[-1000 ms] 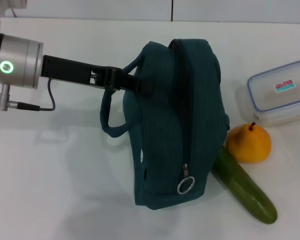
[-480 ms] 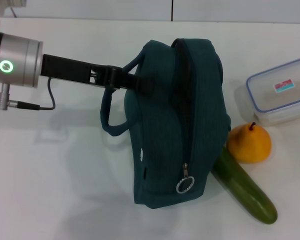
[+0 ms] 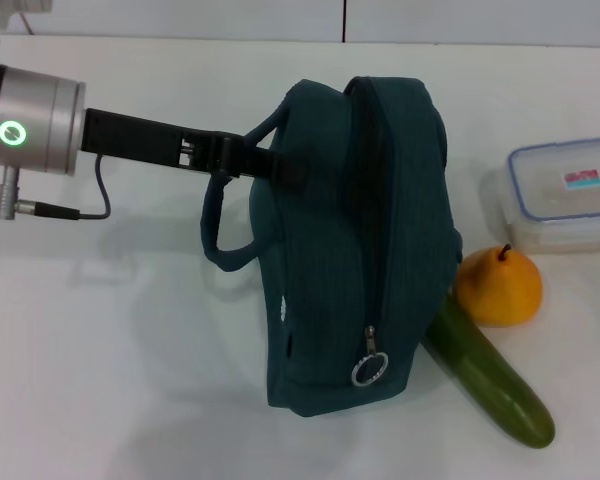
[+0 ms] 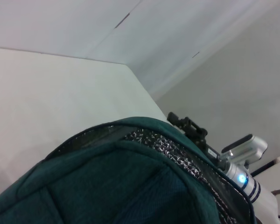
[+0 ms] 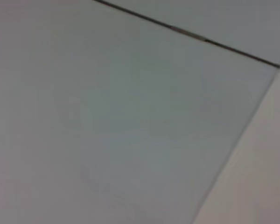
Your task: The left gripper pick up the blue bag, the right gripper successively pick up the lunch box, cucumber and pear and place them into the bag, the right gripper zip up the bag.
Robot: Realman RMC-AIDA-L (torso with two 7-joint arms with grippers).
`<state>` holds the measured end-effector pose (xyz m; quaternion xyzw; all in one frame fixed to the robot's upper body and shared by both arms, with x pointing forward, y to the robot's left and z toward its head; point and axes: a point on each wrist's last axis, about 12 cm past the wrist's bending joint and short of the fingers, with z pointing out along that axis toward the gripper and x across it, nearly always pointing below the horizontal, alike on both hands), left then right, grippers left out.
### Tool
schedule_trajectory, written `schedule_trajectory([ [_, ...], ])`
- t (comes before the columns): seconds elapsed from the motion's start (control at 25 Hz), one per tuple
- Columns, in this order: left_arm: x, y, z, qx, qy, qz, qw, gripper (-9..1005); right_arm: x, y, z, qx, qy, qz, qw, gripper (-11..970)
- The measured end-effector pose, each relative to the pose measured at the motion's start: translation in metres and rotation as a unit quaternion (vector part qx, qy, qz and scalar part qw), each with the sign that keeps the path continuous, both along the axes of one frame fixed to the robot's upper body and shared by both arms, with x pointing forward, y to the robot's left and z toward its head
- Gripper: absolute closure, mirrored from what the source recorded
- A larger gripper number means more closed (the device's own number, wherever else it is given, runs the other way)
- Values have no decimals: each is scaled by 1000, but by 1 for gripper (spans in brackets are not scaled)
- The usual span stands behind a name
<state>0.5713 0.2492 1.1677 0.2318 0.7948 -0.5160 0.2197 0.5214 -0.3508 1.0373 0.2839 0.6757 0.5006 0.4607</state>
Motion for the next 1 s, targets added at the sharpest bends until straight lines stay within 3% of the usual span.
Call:
schedule_trajectory([
  [0.32, 0, -1, 1, 0, -7, -3, 1000, 942, -16, -1, -19, 11, 40, -31, 999, 337],
  [1.0, -1, -1, 0, 1, -20, -12, 1000, 942, -13, 22, -19, 101, 29, -46, 993, 358],
])
